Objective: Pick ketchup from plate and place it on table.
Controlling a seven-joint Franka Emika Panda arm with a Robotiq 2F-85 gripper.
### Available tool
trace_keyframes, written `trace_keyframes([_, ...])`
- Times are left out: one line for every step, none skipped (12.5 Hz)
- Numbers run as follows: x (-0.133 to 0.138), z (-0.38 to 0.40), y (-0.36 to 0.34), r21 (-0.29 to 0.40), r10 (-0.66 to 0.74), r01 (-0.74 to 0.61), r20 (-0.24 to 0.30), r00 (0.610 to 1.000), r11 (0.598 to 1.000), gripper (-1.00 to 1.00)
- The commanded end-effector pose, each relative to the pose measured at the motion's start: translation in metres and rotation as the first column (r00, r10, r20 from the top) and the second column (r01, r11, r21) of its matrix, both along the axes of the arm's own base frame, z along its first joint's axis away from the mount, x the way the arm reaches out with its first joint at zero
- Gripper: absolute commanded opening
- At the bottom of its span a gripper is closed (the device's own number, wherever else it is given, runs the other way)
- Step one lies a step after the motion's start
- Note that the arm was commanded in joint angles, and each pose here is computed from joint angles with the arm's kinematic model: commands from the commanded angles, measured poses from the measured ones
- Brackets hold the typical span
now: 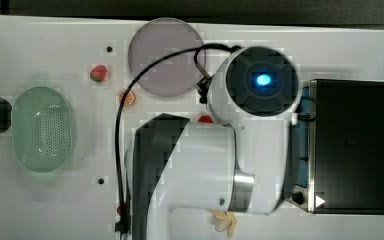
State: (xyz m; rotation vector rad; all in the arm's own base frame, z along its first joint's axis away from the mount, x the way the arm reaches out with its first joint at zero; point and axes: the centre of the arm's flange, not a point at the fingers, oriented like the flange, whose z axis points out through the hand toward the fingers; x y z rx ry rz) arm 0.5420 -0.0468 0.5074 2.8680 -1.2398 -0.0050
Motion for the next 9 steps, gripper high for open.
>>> trace_keyframes([0.000,0.043,0.011,-0.005,-0.045,0.045,0.007,0.999,0.999,1.00])
trace_keyframes([-0.001,0.051,0.013,-0.005,-0.043,0.043,0.000,0.999,0.999,1.00])
trace_keyframes([-0.003,0.056,0.015,-0.005,-0.039,0.039,-0.021,0.999,0.999,1.00])
trace_keyframes([-0.008,0.059,0.017,-0.004,-0.030,0.030,-0.059,0.998,1.000,1.00])
trace_keyframes([-0.011,0.060,0.019,-0.004,-0.026,0.026,-0.088,0.996,1.000,1.00])
trace_keyframes([-0.012,0.060,0.020,-0.004,-0.024,0.024,-0.091,0.996,1.000,1.00])
trace_keyframes([-0.011,0.059,0.021,-0.004,-0.024,0.024,-0.089,0.996,1.000,1.00])
trace_keyframes([-0.011,0.058,0.021,-0.004,-0.024,0.024,-0.091,0.996,1.000,1.00])
trace_keyframes([-0.011,0.057,0.021,-0.003,-0.024,0.024,-0.094,0.995,1.000,1.00])
